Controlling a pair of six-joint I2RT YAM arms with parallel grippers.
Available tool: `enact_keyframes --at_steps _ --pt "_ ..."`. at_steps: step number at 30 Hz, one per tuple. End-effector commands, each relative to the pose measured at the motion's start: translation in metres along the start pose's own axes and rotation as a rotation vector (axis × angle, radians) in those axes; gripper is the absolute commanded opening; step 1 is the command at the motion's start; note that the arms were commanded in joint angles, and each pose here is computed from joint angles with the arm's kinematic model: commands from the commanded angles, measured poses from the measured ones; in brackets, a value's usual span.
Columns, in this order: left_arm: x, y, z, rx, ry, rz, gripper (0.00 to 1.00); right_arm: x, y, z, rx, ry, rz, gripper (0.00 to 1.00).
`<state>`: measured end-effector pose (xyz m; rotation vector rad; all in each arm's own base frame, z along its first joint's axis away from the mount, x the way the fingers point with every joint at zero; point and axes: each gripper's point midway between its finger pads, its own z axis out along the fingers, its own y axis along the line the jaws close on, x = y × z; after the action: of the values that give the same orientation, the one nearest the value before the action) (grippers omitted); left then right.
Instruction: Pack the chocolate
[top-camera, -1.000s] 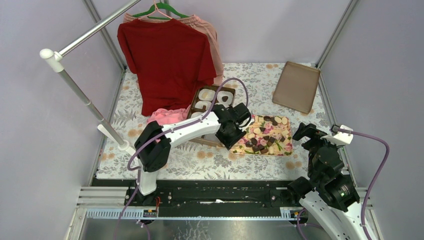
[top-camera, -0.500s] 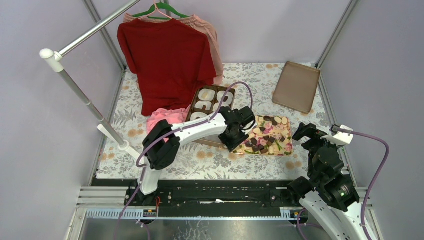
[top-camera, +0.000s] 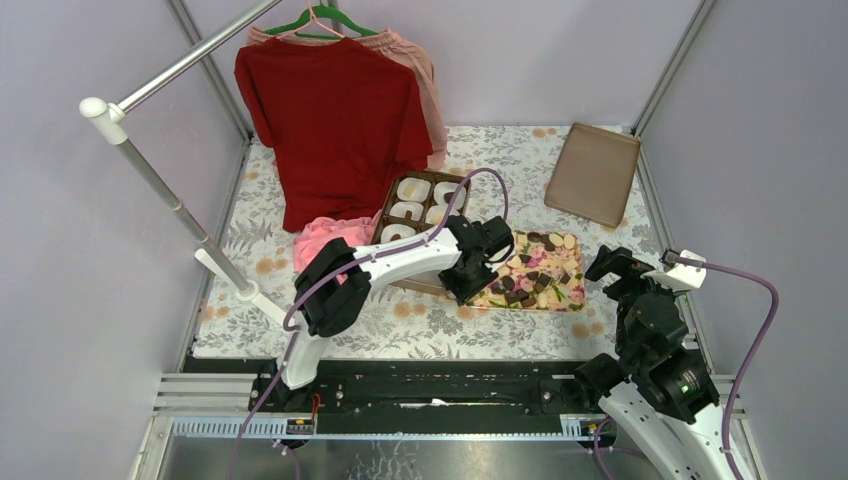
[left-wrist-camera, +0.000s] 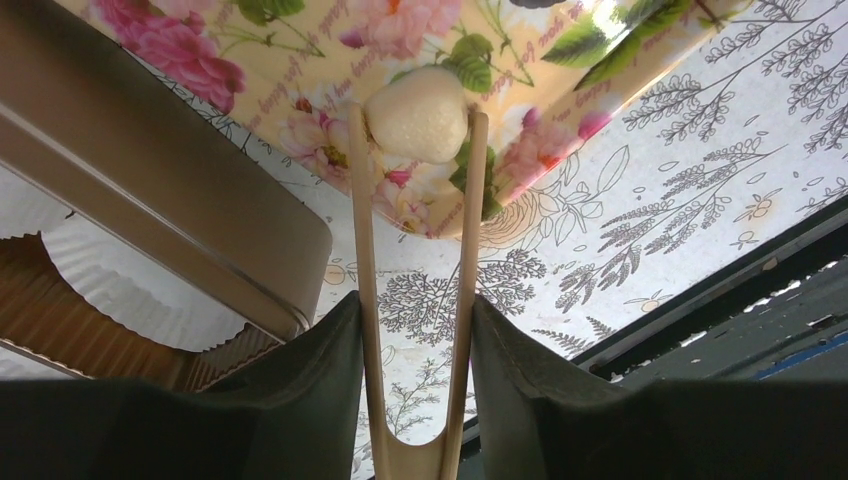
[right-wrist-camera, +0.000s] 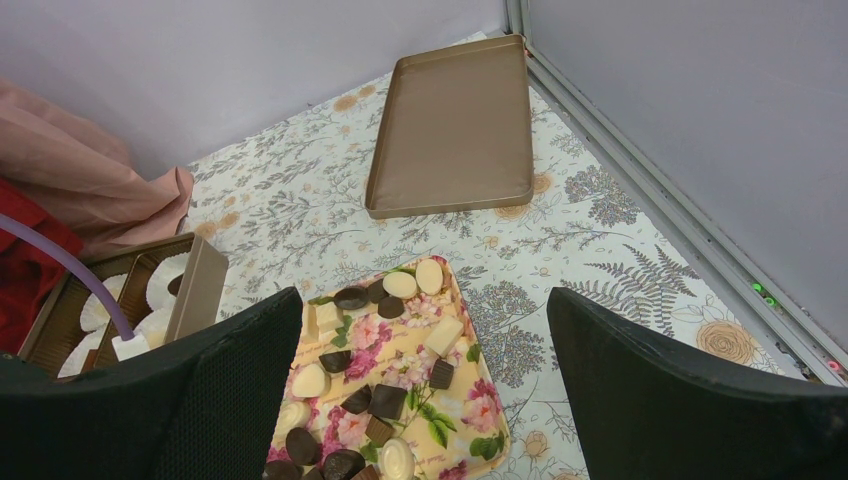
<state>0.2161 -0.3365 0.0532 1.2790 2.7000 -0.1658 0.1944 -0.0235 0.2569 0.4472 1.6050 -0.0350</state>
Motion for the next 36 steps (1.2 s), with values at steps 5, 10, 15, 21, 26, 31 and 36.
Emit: enact_keyframes --at_steps 5,10,15,21,26,31,36 --pt "-0.009 -0.004 -0.015 0.008 -0.036 0.016 0.41 -0.007 0.004 0.001 -0.009 -0.026 0.015 1.0" --pt "-0.009 -0.003 -0.021 0.001 -0.05 0.007 0.36 -0.007 0.004 0.001 -0.008 -0.027 0.018 1.0" --pt "-0.012 -0.003 -0.035 0.0 -0.088 -0.01 0.32 -0.007 0.003 0.001 -0.008 -0.027 0.017 1.0" --pt "-0.01 0.001 -0.055 -0.001 -0.129 -0.045 0.31 -0.007 0.004 0.001 -0.008 -0.025 0.017 1.0" --pt "0.003 0.015 -0.066 -0.009 -0.125 -0.108 0.31 -0.006 0.003 0.001 -0.005 -0.022 0.016 1.0" --pt "0.022 0.042 -0.079 -0.063 -0.111 -0.19 0.31 -0.005 0.003 0.002 -0.001 -0.017 0.008 1.0" --pt "0.045 0.065 -0.089 -0.092 -0.087 -0.262 0.32 -0.003 0.003 0.003 0.005 -0.009 -0.003 1.0"
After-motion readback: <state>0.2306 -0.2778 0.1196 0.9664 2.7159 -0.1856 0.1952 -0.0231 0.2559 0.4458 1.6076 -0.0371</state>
